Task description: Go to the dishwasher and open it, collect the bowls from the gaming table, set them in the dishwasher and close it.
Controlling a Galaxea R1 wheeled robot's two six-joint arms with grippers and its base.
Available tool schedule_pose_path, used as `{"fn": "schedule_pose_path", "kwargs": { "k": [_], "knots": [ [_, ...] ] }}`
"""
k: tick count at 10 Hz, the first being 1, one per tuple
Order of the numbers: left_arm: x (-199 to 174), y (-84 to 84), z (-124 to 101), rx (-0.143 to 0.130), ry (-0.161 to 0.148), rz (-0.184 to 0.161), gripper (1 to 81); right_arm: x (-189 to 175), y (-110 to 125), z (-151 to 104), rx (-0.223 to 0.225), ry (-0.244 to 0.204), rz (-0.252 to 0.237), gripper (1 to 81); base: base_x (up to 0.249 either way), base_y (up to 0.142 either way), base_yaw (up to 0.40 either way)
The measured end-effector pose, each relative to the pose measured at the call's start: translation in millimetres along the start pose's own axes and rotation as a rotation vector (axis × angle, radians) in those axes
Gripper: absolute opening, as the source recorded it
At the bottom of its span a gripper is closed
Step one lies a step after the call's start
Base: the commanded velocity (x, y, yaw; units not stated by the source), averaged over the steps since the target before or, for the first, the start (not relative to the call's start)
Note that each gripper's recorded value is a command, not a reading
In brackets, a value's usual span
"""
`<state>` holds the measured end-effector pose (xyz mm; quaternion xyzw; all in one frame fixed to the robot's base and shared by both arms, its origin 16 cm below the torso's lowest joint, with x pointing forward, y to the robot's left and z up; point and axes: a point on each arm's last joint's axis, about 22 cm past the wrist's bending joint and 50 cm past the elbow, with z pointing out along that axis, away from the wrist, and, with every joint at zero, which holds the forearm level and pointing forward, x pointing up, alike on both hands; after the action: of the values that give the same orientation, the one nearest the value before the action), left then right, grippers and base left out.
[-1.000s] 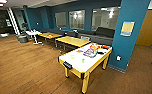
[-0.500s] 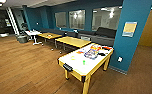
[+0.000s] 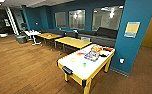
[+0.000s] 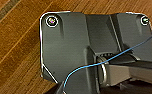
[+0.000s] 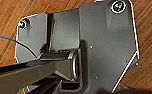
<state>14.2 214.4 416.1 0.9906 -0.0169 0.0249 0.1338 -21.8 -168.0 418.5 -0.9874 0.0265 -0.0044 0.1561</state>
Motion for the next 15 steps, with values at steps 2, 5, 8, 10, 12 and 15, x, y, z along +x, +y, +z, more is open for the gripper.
{"fn": "schedule_pose_path", "kwargs": {
  "k": [2, 5, 8, 10, 12, 15],
  "knots": [
    [0.1, 5.3, 1.2, -0.007, 0.000, 0.000, 81.1, 0.2, 5.0, -1.0, -0.007, 0.000, 0.000, 81.1, 0.155, 0.066, 0.000],
    [-0.4, 1.6, 0.4, -0.002, 0.000, 0.000, 81.1, -0.4, -0.4, 0.2, 0.000, -0.001, 0.000, 81.1, 0.157, 0.072, 0.000],
    [0.3, 1.9, 0.5, -0.002, 0.001, 0.000, 81.1, -0.7, 1.9, -0.3, -0.003, -0.001, 0.000, 81.1, 0.159, 0.083, 0.000],
    [0.4, 1.9, 0.5, -0.002, 0.001, 0.000, 81.1, -0.6, 1.9, -0.3, -0.003, -0.001, 0.000, 81.1, 0.159, 0.097, 0.000],
    [0.1, 2.2, 0.5, -0.003, 0.001, 0.000, 81.1, -0.6, 1.9, -0.3, -0.003, -0.001, 0.000, 81.1, 0.159, 0.103, 0.000],
    [0.1, 2.3, 0.5, -0.003, 0.001, 0.000, 81.1, -0.6, 1.5, -0.3, -0.003, -0.001, 0.000, 81.1, 0.158, 0.107, 0.000]
  ]
}}
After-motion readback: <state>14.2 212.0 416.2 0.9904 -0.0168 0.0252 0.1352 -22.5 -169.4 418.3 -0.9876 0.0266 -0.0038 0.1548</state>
